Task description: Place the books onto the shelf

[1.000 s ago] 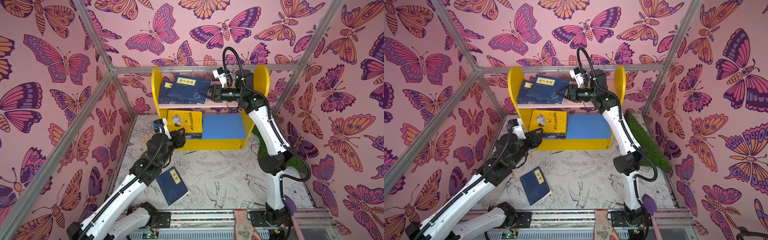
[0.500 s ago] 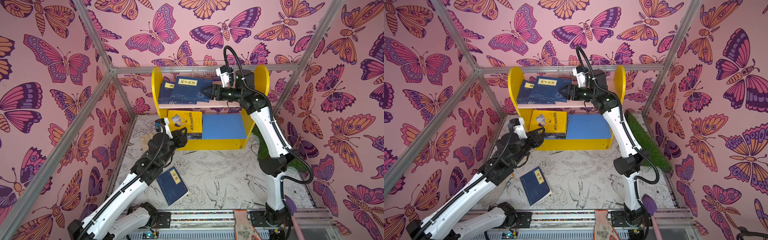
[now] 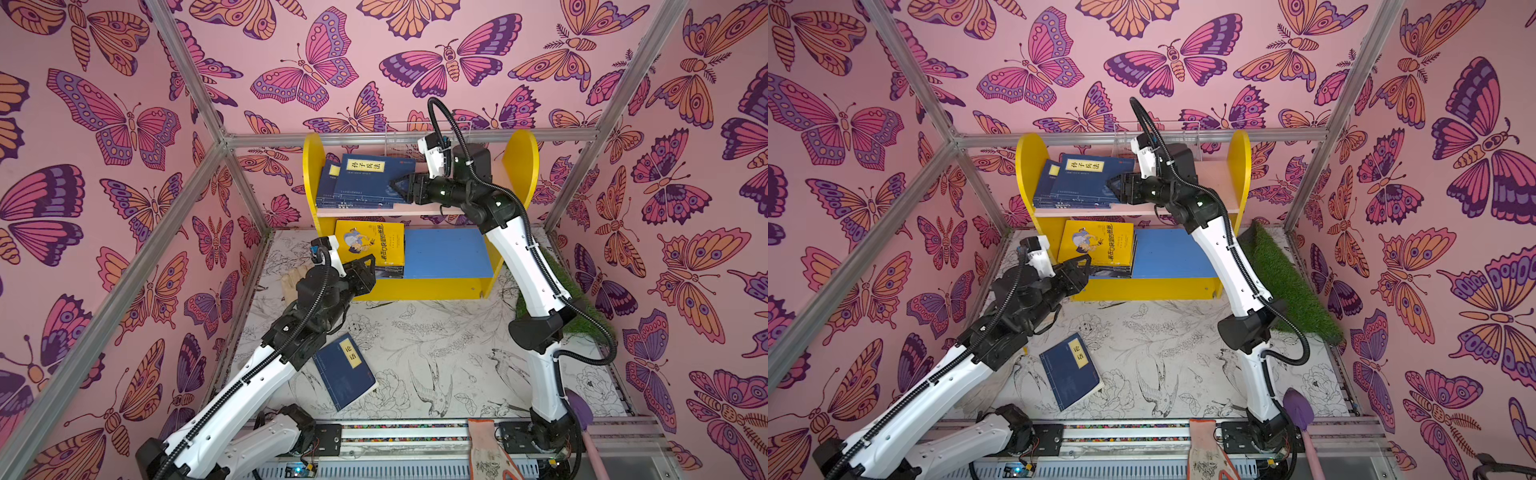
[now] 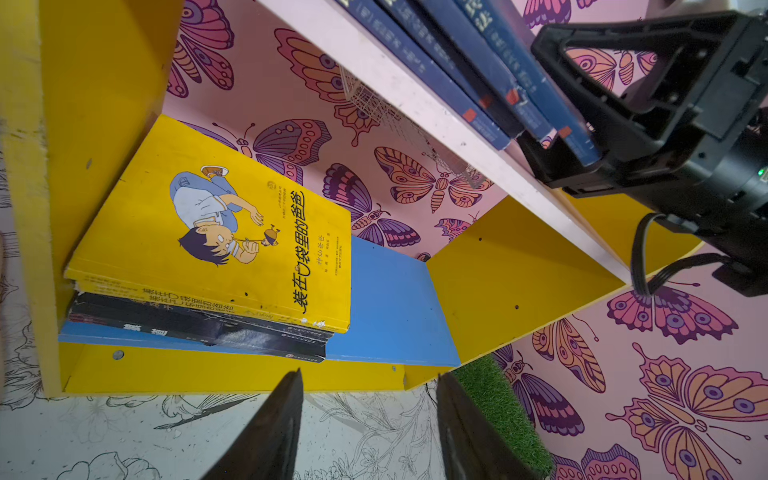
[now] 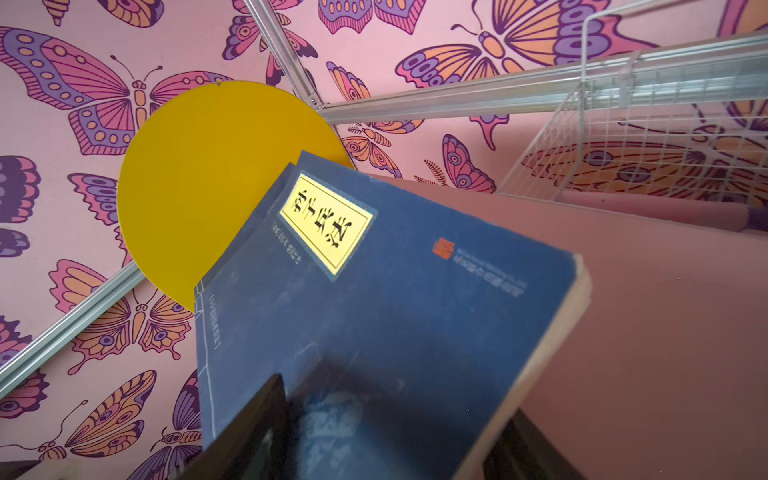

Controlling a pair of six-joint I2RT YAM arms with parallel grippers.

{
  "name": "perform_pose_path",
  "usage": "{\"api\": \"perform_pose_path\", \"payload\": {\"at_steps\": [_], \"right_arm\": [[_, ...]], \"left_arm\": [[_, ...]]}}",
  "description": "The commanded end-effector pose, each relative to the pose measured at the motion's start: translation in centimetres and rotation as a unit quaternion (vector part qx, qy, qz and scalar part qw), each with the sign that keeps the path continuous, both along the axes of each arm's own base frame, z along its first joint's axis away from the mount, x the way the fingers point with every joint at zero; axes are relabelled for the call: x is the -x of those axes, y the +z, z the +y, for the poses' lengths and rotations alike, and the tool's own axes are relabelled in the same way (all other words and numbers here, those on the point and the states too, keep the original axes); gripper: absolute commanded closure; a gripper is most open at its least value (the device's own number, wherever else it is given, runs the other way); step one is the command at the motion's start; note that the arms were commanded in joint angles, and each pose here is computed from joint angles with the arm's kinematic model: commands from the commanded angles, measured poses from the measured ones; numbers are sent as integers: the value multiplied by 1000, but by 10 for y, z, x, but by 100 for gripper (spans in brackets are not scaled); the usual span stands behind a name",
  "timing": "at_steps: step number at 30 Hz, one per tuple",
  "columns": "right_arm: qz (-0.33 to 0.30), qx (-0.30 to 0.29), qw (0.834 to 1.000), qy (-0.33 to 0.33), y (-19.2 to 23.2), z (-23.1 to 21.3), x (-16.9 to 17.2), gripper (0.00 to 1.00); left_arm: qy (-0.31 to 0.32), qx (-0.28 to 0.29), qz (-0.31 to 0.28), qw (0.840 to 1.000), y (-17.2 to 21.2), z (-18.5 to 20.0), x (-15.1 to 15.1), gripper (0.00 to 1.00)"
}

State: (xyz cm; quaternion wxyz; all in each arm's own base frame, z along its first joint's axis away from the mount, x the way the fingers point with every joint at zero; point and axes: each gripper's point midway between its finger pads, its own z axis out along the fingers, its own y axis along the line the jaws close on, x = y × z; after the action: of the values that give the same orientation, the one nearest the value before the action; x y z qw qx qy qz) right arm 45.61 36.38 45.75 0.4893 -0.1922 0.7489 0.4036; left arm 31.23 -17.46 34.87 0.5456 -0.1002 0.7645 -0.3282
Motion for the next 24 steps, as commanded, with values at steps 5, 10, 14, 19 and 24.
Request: {"api": "perform_pose_path", "payload": {"at_steps": [5,10,14,19,24], "right_arm": [[29,41,999,12,-41,25,3,23],[9,69,995,-65,-31,-10,-6,19],[5,55,995,-86,-20,-27,-7,18],[-23,35,998,-43,0,-20,8,16],[-13,29,999,-20,-6,-8,5,17]], "left_arm": [[-18,0,-11,1000,7,-14,-8,45],[-42,14,-44,998,45,-26,-20,46],[-54,9,-59,997,72,-31,-30,46],[-54,-3,-56,997,87,-33,-46,49],[-52,-14,-55,997,89,-33,-49,49]]}}
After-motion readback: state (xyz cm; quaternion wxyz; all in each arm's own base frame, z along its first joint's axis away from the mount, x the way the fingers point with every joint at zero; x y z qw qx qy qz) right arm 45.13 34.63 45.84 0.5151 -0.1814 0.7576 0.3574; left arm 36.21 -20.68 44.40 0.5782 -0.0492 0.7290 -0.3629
